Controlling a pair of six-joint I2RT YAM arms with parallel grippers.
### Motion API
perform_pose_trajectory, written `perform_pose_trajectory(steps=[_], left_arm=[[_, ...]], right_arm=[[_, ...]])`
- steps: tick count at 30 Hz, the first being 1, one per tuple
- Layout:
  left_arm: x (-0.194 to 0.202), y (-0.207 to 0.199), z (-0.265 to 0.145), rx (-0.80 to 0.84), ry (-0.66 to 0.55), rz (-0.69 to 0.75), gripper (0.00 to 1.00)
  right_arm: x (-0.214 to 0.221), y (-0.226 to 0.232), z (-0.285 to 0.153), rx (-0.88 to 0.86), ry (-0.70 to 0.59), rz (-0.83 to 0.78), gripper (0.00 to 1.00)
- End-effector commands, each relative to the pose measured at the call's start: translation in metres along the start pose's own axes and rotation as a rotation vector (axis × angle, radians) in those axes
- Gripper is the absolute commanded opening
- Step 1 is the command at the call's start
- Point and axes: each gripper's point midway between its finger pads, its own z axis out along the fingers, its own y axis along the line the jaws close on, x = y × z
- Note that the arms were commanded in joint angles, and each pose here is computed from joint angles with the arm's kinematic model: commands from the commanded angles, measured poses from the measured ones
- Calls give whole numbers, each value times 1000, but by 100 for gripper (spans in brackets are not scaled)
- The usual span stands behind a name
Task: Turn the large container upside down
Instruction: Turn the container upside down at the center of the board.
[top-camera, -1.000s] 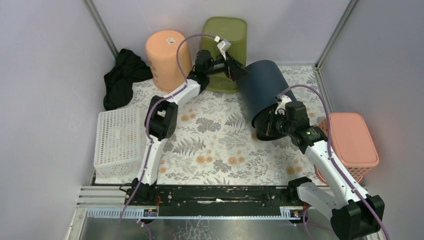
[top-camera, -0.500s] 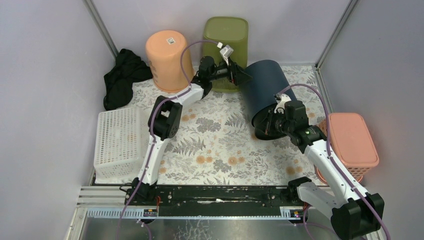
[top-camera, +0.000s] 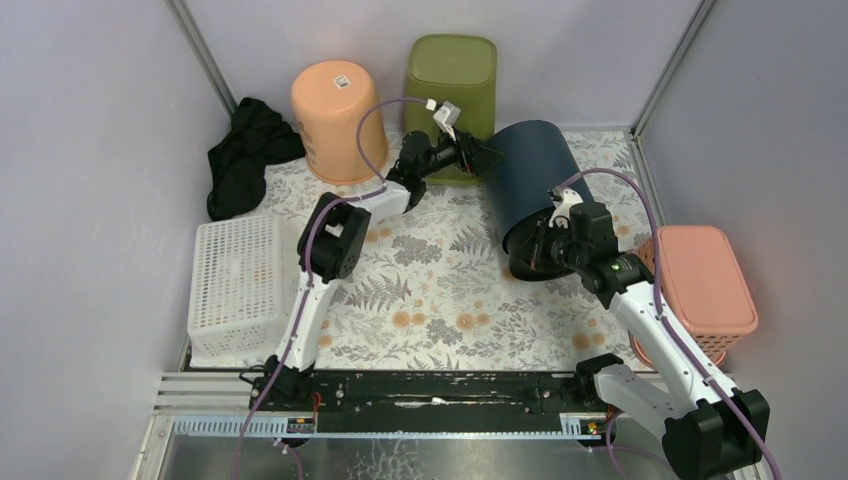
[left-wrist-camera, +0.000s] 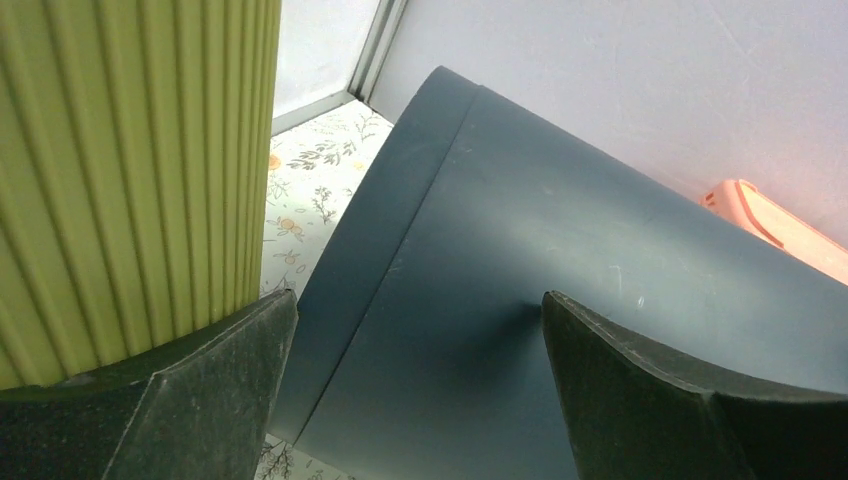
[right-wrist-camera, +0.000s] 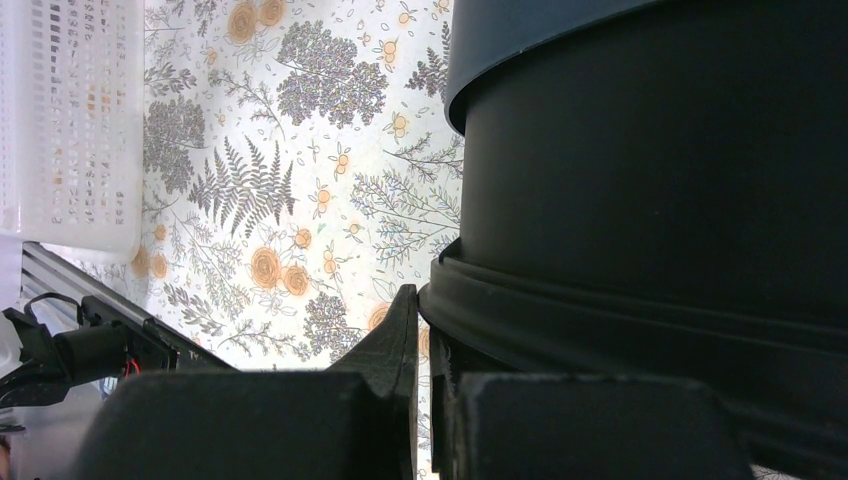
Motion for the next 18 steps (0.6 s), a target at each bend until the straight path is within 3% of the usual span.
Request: perform_pose_trajectory(steps=[1,6,18], left_arm=[[-19,-8,7,-17,-86,15,100],[-22,-18,14,46,-85,12,100],[-4,-60,13,285,42,-31,100]], right_arm=[[23,15,-7,-67,90,14,0],[23,17,-7,-77,93,14,0],[19,23,-12,-101,85,8,0]])
